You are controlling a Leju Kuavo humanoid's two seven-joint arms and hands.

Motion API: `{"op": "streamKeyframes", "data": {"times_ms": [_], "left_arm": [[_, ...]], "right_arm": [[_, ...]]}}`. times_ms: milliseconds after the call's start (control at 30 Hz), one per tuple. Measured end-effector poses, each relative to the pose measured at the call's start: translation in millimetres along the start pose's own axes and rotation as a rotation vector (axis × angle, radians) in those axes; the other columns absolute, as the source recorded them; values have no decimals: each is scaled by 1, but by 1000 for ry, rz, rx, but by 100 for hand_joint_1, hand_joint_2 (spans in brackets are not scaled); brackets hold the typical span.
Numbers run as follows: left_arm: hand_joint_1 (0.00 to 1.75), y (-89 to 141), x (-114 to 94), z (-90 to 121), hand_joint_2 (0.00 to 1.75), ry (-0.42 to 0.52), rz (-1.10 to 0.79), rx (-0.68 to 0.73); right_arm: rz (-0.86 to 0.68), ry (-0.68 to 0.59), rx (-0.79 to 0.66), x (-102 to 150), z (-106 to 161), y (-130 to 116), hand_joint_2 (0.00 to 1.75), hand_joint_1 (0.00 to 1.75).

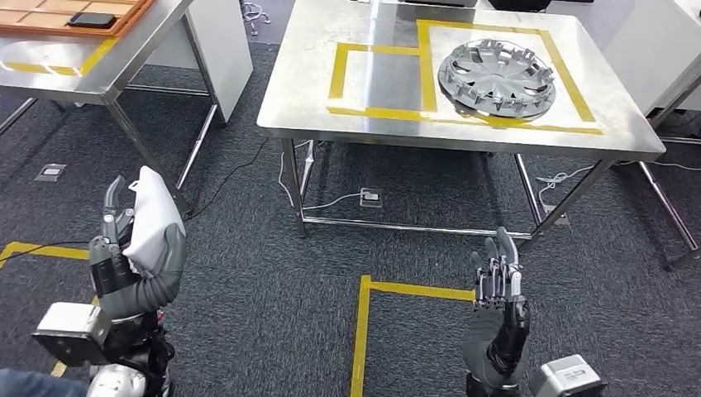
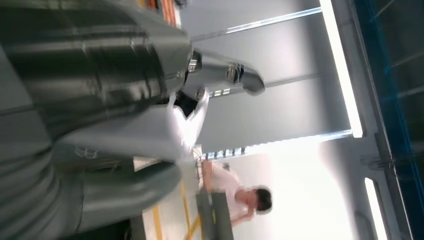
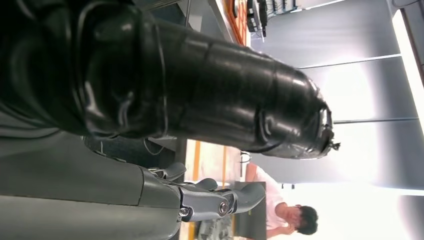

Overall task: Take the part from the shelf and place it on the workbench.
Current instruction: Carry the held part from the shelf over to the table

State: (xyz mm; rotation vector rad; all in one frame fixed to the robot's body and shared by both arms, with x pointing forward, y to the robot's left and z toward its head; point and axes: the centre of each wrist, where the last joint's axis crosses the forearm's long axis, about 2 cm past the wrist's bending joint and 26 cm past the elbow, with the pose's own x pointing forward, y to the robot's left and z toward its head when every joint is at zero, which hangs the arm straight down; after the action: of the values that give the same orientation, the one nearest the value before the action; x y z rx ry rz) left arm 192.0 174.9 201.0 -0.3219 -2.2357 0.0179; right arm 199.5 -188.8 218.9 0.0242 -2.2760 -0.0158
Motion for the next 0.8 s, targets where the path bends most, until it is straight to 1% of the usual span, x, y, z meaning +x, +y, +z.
{"op": "streamKeyframes", "data": {"times_ms": [267,467,800], "left_arm": [[175,-1,-2,-2,175,1,6,-15],[175,-2,-3,-1,175,5,10,-22],[175,-3,-4,-2,175,-4,14,-33]], "right_arm": [[2,-5,26,-5,-7,4,0,0],[26,32,23,-12,-3,6,0,0],[18,65,41,-20,-1,13,0,0]]}}
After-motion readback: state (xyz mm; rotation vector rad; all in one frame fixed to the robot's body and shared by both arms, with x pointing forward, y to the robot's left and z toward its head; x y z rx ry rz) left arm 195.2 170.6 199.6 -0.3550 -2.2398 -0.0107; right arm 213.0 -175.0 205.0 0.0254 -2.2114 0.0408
